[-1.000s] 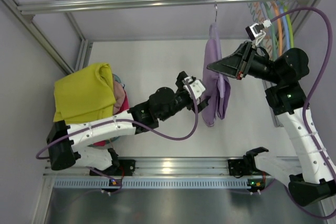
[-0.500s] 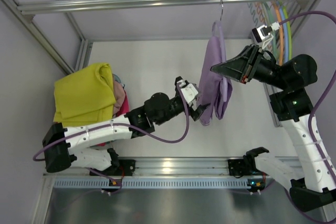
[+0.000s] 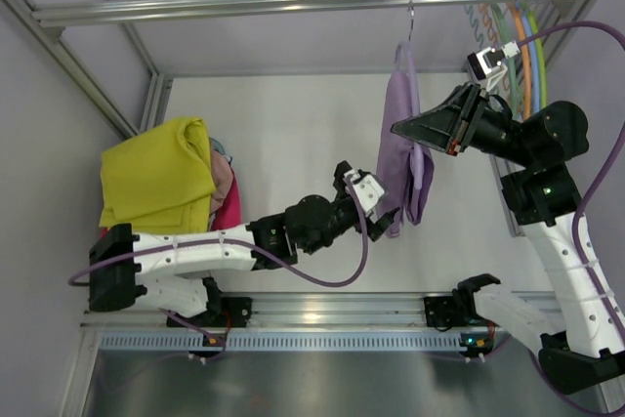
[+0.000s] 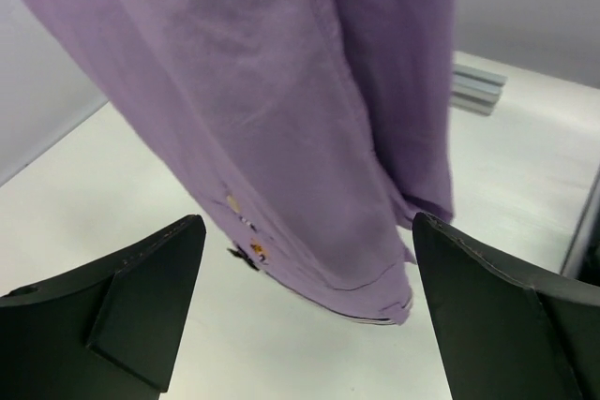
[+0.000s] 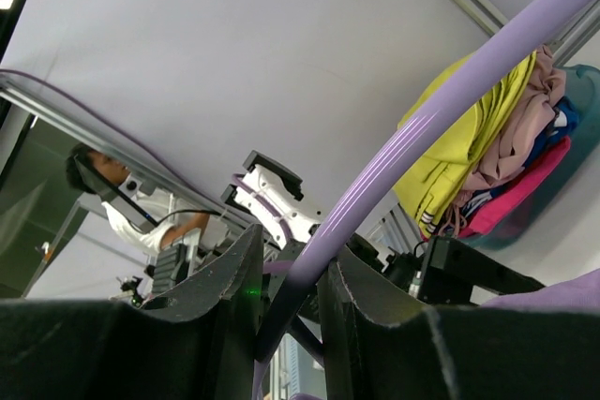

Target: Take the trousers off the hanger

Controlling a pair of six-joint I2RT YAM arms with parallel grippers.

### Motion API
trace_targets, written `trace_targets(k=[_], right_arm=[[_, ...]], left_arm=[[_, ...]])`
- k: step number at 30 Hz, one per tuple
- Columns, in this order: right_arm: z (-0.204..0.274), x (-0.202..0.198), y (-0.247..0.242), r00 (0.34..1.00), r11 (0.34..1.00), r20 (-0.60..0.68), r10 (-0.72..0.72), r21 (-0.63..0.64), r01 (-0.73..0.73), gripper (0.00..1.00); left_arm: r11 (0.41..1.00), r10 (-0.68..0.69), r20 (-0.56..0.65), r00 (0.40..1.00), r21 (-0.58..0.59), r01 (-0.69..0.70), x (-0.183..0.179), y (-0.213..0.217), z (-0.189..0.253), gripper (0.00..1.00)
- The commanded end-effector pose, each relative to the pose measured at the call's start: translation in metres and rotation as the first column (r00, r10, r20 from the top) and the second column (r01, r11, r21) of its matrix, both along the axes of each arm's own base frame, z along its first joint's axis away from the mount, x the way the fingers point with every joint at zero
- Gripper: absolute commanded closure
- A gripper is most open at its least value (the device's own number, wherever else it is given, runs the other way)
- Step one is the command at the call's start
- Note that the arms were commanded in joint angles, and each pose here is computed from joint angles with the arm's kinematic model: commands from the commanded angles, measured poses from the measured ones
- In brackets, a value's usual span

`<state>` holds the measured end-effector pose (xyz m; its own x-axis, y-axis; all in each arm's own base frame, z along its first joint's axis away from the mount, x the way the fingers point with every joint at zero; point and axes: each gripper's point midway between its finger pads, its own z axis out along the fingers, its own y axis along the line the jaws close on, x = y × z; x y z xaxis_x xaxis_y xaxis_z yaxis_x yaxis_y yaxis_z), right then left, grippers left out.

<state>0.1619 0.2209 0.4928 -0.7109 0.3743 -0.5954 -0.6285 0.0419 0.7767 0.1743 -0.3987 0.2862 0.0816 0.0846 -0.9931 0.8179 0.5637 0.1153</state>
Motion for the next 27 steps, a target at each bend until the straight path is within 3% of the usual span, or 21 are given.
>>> trace_targets(k=[1, 8, 13, 17, 22, 27], right_arm=[[0.046, -0.03, -0.008, 0.964, 0.997, 0.264, -0.018, 0.072, -0.001, 1.0], [0.052, -0.035, -0.009, 0.966, 0.997, 0.257, -0.008, 0.077, -0.012, 1.0], [0.056, -0.037, -0.01, 0.965, 0.997, 0.261, -0.005, 0.078, -0.016, 1.0], [0.057, -0.03, -0.01, 0.968, 0.996, 0.249, -0.032, 0.085, 0.011, 1.0], [0.051, -0.016, -0.009, 0.982, 0.994, 0.178, -0.058, 0.106, 0.04, 1.0], [0.051, -0.006, -0.009, 0.989, 0.991, 0.129, -0.071, 0.126, 0.054, 1.0]], left_arm=[[0.99, 0.138, 0.024, 0.99, -0.043, -0.137, 0.025, 0.006, 0.012, 0.02], [0.975, 0.218, 0.016, 0.976, -0.048, -0.217, 0.052, 0.005, 0.008, 0.02], [0.978, 0.196, -0.011, 0.98, -0.063, -0.197, 0.06, 0.008, 0.006, 0.02], [0.998, 0.005, 0.006, 1.0, -0.062, -0.005, 0.026, 0.002, 0.005, 0.02], [1.0, -0.014, 0.017, 1.0, -0.018, 0.014, -0.002, 0.0, -0.011, 0.02], [0.999, 0.035, -0.003, 0.999, 0.009, -0.035, -0.001, -0.002, -0.026, 0.02]])
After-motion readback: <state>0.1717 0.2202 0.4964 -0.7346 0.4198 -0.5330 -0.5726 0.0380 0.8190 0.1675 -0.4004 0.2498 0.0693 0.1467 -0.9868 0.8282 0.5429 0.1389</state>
